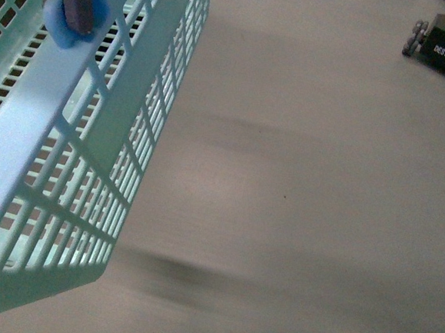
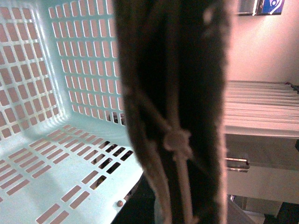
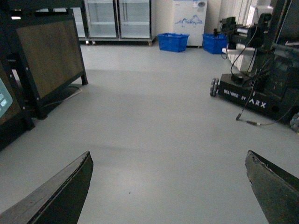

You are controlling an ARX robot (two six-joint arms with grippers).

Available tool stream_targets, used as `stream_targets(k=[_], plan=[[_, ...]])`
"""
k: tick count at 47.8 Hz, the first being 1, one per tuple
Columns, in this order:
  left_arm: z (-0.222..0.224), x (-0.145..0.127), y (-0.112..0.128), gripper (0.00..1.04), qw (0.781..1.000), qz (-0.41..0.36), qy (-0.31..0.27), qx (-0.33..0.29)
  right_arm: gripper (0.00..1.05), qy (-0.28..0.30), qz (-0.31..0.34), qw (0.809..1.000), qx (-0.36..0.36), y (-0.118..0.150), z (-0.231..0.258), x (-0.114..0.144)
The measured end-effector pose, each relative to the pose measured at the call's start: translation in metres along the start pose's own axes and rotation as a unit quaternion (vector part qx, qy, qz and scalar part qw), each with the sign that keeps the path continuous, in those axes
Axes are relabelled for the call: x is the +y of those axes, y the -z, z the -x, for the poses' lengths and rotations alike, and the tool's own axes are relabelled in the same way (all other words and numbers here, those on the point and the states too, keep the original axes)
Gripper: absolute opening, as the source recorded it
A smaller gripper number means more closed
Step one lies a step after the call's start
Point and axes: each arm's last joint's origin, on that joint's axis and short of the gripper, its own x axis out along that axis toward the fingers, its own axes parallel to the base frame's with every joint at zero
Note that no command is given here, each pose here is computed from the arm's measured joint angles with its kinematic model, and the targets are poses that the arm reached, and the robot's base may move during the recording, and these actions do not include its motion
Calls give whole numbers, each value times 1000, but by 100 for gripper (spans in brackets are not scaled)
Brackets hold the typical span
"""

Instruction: Pick mango and avocado into basket

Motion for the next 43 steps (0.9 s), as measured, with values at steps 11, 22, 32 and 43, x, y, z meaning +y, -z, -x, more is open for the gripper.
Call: stream_targets(k=[11,22,32,43], plan=[[0,0,0,8,1000,0,0,0,97,0,0,1000,0,0,0,0],[0,0,0,8,1000,0,1,0,97,0,0,1000,0,0,0,0],[0,0,0,8,1000,0,1,0,97,0,0,1000,0,0,0,0],[0,-1,0,8,1000,0,1,0,97,0,0,1000,0,0,0,0]])
